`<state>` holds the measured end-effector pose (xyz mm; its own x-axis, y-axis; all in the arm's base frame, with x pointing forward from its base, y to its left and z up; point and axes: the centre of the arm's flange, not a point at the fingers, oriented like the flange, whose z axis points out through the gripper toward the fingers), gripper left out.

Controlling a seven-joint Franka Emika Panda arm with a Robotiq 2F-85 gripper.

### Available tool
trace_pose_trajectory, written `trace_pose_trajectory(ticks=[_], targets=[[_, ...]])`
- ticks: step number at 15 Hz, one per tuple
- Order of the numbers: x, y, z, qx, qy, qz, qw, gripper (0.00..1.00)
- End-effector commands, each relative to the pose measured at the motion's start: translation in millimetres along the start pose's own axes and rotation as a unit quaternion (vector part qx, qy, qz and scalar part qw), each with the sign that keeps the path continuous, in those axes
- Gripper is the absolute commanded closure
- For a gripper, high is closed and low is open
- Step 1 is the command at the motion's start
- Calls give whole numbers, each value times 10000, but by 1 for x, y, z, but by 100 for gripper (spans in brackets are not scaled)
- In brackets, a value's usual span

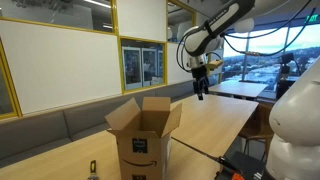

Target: Pick up the masking tape, the green object and the shifting spanner from the table and put them in the carton box, then push the box to the left

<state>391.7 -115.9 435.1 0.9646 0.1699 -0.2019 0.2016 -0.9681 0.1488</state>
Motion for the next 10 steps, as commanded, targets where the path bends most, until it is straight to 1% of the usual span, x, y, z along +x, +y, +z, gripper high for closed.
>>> trace_pose_trajectory(ticks=[1,7,10], targets=[[0,1,-2,-8,21,6,10000,0],[1,2,-6,-26,64,19,10000,0],[10,-2,-18,-65,241,122,9996,0]])
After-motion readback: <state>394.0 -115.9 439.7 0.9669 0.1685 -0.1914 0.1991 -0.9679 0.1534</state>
